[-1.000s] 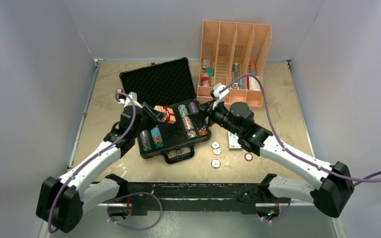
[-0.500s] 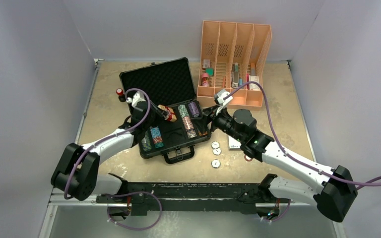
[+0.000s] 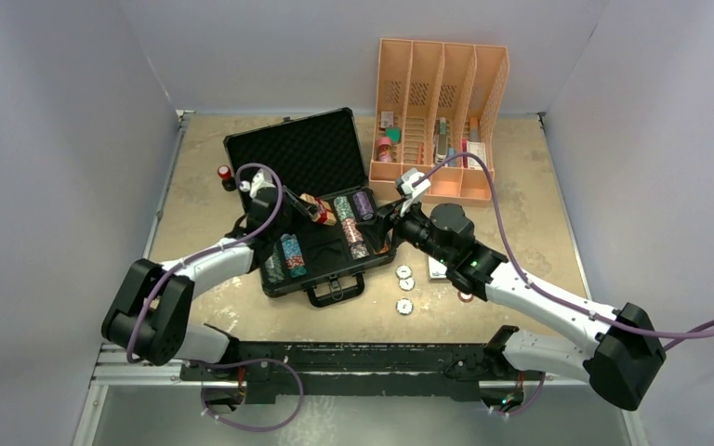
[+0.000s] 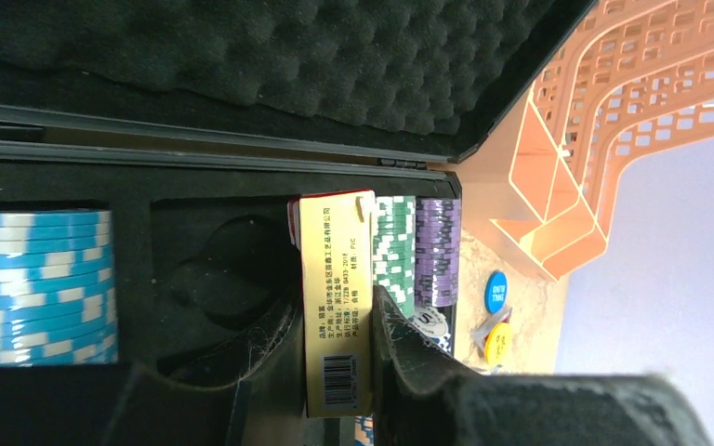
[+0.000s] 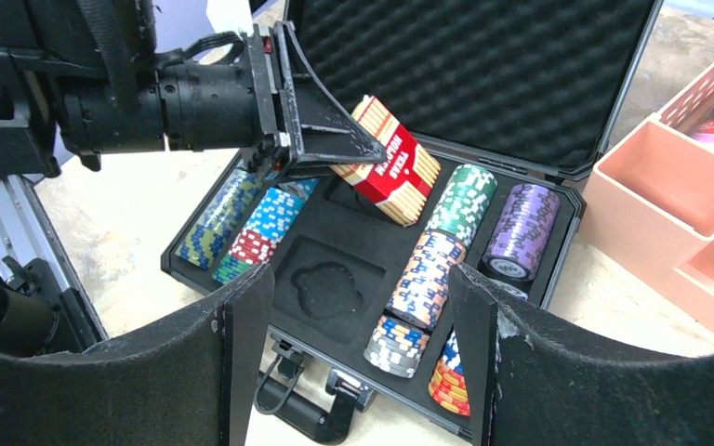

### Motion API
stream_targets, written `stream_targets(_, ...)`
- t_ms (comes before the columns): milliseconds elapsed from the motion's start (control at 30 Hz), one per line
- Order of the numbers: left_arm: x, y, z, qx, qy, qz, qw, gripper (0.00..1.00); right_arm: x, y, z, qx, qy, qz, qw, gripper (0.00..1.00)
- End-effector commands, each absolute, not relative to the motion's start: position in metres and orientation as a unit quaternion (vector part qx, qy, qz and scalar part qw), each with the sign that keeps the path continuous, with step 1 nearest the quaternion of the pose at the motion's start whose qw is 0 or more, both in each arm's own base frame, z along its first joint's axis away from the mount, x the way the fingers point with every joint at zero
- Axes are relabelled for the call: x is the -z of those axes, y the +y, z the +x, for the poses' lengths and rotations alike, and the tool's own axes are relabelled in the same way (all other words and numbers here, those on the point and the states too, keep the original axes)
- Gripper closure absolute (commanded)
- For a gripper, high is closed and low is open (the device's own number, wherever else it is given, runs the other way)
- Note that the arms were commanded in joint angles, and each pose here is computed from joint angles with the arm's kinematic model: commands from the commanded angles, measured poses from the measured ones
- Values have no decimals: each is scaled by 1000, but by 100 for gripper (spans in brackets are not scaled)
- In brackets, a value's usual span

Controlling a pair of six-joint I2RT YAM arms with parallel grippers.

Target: Pack up texas hold em set

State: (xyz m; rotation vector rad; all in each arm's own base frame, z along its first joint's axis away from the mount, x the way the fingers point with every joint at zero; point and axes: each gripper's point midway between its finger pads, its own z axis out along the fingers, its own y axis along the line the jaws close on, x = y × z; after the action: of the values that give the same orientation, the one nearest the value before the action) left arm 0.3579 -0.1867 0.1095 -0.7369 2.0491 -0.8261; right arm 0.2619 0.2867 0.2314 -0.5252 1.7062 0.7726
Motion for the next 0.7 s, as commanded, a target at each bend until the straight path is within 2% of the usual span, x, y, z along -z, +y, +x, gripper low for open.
stream_targets(0,-137,-213,376,395,778,-270,406,88,-254,287,268,-332,702,-212,593,29)
stream_targets(200,-120,-198,367,329,817,-254,400,59,-253,285,267,-331,702,-210,594,29)
stream_targets(267,-120,-193,363,304,831,-243,397,56,-253,286,267,-332,702,-211,594,29)
stream_targets(300,-124,-192,363,303,832,-237,399,58,-252,286,267,-332,702,-211,593,29)
stream_targets(367,-133,-196,363,316,828,-226,405,70,-252,287,267,-333,702,-211,593,29)
stream_targets(433,-140,-201,362,333,822,-219,406,75,-253,287,267,-334,701,-211,593,29)
stream_targets(500,-145,-203,363,339,820,-217,407,84,-253,287,267,-334,701,-212,593,29)
stream_targets(600,-148,-202,365,334,821,-216,410,85,-254,286,267,-334,701,-211,594,29)
stream_targets(667,-151,-202,365,336,819,-215,413,91,-253,285,267,-333,701,-210,594,29)
